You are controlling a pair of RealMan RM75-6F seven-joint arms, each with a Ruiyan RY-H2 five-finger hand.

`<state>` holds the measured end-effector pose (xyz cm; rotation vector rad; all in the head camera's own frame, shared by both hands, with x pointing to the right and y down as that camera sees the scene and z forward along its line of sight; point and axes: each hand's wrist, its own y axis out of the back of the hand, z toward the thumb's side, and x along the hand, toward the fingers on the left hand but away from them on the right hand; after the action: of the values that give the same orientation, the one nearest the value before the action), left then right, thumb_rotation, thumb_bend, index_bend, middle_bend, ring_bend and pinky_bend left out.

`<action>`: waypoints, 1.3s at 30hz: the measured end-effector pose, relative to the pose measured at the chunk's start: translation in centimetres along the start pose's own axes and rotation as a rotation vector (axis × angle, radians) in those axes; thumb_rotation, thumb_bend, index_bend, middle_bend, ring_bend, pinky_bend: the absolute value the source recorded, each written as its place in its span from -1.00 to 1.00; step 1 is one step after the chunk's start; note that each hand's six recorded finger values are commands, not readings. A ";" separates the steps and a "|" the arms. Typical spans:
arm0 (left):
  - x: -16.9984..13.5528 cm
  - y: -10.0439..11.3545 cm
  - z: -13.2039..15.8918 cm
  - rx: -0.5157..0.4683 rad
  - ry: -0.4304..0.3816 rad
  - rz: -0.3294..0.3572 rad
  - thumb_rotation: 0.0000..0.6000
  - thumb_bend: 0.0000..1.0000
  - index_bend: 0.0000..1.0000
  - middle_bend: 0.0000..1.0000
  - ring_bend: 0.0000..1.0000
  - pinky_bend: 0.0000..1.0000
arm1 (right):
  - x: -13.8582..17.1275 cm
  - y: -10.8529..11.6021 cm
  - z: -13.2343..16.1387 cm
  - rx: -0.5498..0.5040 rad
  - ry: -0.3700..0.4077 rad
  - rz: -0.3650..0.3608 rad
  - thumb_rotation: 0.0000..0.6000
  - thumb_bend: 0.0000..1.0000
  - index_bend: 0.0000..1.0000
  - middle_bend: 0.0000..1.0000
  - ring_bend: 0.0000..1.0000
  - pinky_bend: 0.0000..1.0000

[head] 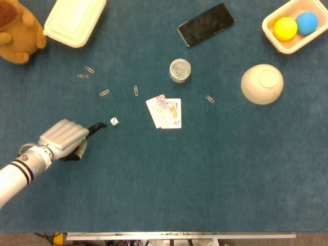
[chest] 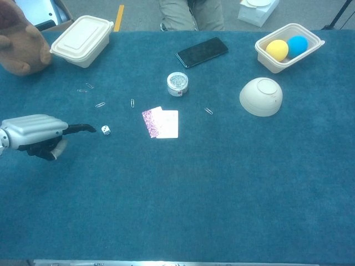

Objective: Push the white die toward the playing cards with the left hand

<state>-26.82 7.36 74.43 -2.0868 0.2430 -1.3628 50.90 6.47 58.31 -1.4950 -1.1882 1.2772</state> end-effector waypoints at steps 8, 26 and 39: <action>0.7 -0.4 -0.1 -0.006 0.010 -0.013 1.00 0.80 -0.90 1.00 1.00 1.00 | 0.3 0.3 -0.5 0.003 -0.013 -0.007 1.00 -0.83 -0.41 -0.41 -0.63 -0.50; 2.2 -0.3 0.4 -0.012 0.004 -0.012 1.00 0.80 -0.90 1.00 1.00 1.00 | 0.5 0.7 -1.4 0.003 -0.036 -0.023 1.00 -0.83 -0.41 -0.41 -0.63 -0.50; 3.1 0.8 1.2 0.006 -0.012 0.000 1.00 0.80 -0.90 1.00 1.00 1.00 | 0.8 0.8 -2.3 -0.003 -0.055 -0.032 1.00 -0.83 -0.41 -0.41 -0.63 -0.50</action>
<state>-24.19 5.75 75.97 -2.0898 0.2335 -1.3489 53.27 7.05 57.75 -1.4459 -1.2448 1.3026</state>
